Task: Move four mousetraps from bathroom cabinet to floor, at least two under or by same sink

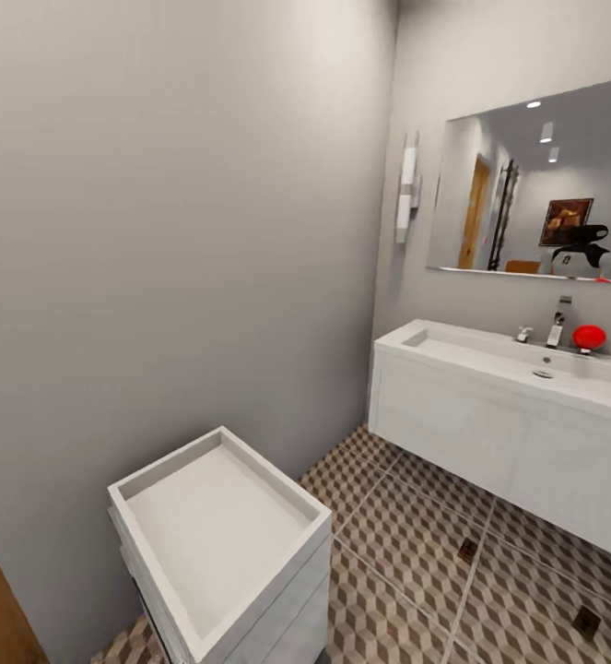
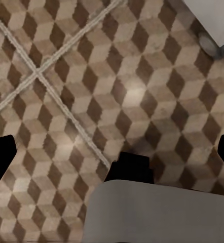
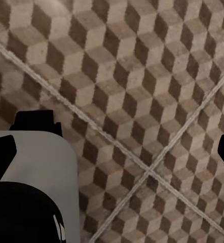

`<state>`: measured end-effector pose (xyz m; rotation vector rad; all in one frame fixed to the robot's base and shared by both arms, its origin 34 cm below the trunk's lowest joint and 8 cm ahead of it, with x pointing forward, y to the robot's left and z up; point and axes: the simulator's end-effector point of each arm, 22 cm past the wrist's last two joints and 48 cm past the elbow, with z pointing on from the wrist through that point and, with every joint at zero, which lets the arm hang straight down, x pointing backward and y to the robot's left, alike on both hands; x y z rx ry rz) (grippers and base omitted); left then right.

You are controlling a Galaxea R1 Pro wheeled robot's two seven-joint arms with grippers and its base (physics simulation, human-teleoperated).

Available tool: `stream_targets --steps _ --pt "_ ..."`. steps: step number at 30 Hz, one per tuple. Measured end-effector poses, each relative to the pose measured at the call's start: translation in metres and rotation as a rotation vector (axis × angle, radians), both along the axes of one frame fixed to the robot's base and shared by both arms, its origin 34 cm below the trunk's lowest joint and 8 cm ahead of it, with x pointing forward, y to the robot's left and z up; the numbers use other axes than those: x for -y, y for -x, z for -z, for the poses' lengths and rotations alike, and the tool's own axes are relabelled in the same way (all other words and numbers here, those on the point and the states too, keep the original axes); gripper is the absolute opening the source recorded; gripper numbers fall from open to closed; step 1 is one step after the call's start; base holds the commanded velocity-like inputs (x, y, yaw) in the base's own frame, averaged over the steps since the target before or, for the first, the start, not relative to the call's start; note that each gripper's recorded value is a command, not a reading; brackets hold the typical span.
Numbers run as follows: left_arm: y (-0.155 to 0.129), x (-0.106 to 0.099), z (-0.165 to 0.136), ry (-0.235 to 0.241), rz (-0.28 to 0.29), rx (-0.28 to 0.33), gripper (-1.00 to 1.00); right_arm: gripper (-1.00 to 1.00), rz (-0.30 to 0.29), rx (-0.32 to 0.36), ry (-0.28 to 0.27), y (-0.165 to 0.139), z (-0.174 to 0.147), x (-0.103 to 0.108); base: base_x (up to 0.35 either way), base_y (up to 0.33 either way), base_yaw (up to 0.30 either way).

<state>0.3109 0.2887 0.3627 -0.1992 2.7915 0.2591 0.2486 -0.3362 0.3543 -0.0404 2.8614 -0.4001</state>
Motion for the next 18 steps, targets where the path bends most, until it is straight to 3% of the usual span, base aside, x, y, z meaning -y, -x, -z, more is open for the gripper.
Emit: stream_targets --steps 18 --pt "-0.0002 0.0002 0.0 0.0 0.002 0.0 1.0 1.0 -0.001 -0.001 0.001 0.0002 -0.0001 0.0018 0.0 0.0 0.283"
